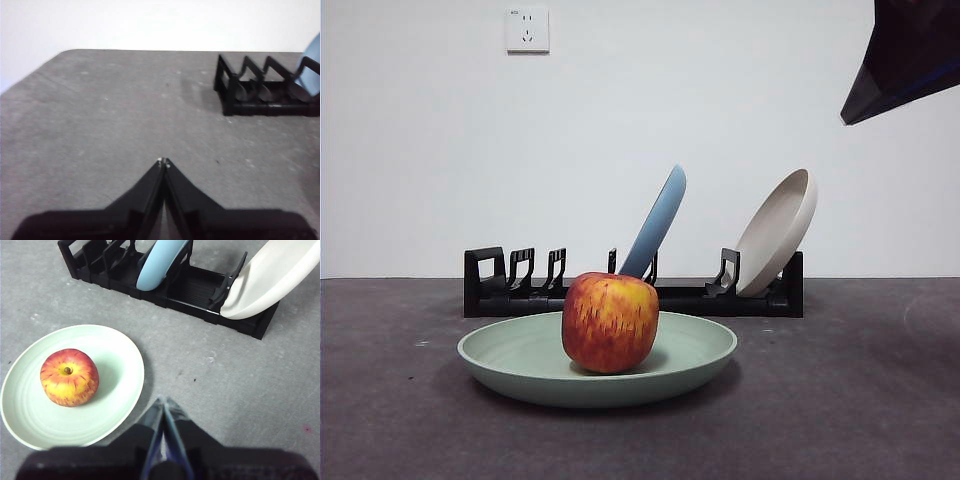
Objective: Take the green plate from the plate rack,put the plate on the table,take the apple from the table,put the apple in the plate
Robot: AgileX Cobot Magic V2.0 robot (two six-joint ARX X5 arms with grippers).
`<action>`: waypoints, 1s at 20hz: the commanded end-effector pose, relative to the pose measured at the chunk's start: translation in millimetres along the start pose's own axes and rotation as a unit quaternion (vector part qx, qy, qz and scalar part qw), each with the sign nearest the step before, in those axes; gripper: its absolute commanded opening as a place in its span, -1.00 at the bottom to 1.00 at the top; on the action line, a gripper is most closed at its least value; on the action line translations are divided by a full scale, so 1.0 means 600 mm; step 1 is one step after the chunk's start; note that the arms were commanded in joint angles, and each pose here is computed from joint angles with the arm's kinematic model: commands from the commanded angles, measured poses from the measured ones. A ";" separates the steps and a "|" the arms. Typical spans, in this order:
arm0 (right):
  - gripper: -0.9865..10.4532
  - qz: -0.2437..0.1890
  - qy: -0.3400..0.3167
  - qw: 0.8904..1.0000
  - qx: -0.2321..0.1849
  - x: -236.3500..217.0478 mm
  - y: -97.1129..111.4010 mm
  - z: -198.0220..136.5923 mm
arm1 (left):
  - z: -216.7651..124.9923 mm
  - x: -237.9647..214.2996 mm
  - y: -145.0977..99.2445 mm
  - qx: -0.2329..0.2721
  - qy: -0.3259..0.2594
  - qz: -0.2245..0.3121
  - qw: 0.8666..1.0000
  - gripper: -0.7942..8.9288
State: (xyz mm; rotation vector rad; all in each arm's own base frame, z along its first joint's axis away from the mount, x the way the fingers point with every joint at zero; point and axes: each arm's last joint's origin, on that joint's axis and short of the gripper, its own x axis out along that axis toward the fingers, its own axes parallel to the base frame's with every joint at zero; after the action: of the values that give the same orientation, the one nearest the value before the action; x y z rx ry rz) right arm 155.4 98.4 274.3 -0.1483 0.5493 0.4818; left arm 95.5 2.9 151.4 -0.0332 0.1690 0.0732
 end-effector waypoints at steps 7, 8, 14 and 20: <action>-0.83 -0.005 0.000 1.000 0.005 0.001 0.000 -0.003 | -0.007 0.003 0.000 -0.004 0.008 -0.003 1.000 -0.84; -0.83 -0.005 0.000 1.000 0.005 0.001 0.000 -0.003 | -0.007 0.003 0.000 -0.004 0.008 -0.003 1.000 -0.84; -0.83 -0.004 0.000 1.000 0.005 0.000 0.000 -0.003 | -0.007 0.003 0.000 -0.004 0.008 -0.003 1.000 -0.84; -0.83 -0.092 -0.071 0.993 -0.032 -0.079 -0.035 -0.010 | -0.007 0.003 0.000 -0.004 0.008 -0.003 1.000 -0.84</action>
State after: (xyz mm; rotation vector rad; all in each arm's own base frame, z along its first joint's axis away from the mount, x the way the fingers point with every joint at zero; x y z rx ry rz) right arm 128.2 61.1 298.5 -0.1907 0.3766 0.3280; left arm 95.7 2.6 150.8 -0.0350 0.1756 0.0646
